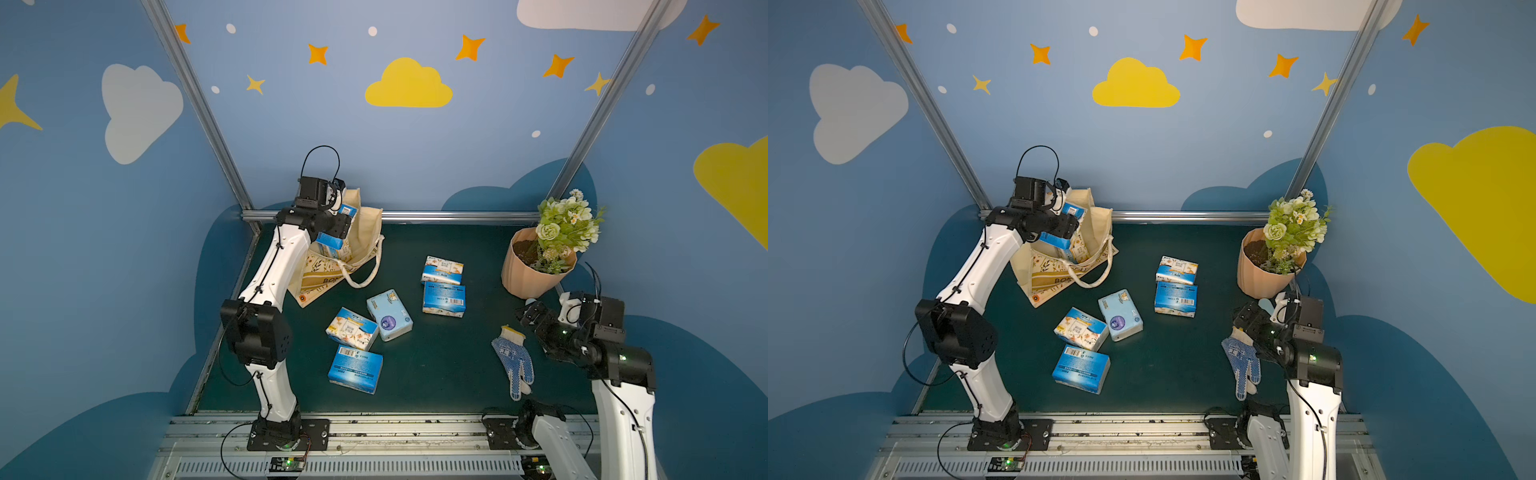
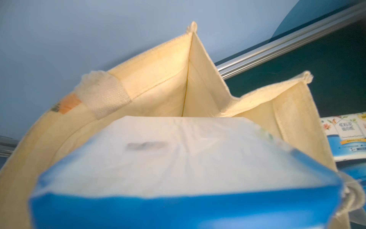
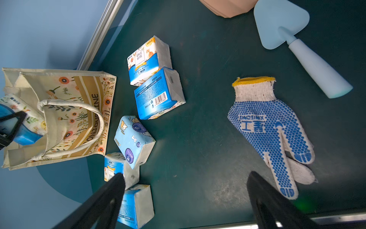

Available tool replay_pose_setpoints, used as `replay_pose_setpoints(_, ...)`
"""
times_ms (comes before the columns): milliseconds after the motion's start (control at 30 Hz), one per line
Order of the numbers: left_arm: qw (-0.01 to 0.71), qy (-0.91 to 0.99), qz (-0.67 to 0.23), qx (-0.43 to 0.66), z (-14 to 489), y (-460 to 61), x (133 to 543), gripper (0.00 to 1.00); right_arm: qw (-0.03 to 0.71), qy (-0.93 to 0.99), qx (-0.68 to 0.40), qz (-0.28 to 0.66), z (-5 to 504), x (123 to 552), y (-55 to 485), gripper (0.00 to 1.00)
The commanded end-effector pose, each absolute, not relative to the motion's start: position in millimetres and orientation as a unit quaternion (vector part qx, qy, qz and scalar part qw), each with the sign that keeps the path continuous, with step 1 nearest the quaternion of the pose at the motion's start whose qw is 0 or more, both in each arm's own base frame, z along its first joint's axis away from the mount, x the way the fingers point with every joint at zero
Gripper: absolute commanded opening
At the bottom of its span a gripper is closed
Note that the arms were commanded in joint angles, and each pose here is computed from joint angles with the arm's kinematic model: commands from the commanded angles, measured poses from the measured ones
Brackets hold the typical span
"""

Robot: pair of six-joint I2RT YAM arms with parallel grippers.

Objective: Put tissues into the canvas bag
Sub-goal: Place the pack of facial tissues in the canvas bag.

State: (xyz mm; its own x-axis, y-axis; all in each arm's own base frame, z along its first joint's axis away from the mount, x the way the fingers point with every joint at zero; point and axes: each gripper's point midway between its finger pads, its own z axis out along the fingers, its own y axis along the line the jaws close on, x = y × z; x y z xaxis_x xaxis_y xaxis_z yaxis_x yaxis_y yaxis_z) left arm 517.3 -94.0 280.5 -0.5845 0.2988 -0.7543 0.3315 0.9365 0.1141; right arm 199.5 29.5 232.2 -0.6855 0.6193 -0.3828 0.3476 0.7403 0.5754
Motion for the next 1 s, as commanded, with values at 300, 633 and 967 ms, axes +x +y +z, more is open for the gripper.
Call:
replay_pose_setpoints(300,0.465,0.870,-0.026,0.162,300.0,-94.6,531.6,1.00,0.300,0.886,0.259,0.241,237.1,201.6,31.4,0.97)
replay_pose_setpoints(633,0.527,0.827,-0.062,0.186,373.5,-116.5,507.8,1.00,0.291,0.898,0.212,0.252,237.2,208.6,45.6,0.97)
replay_pose_setpoints(967,0.522,0.813,-0.032,0.256,396.0,-158.4,485.2,1.00,0.262,0.931,0.024,0.252,235.3,245.4,143.9,0.97)
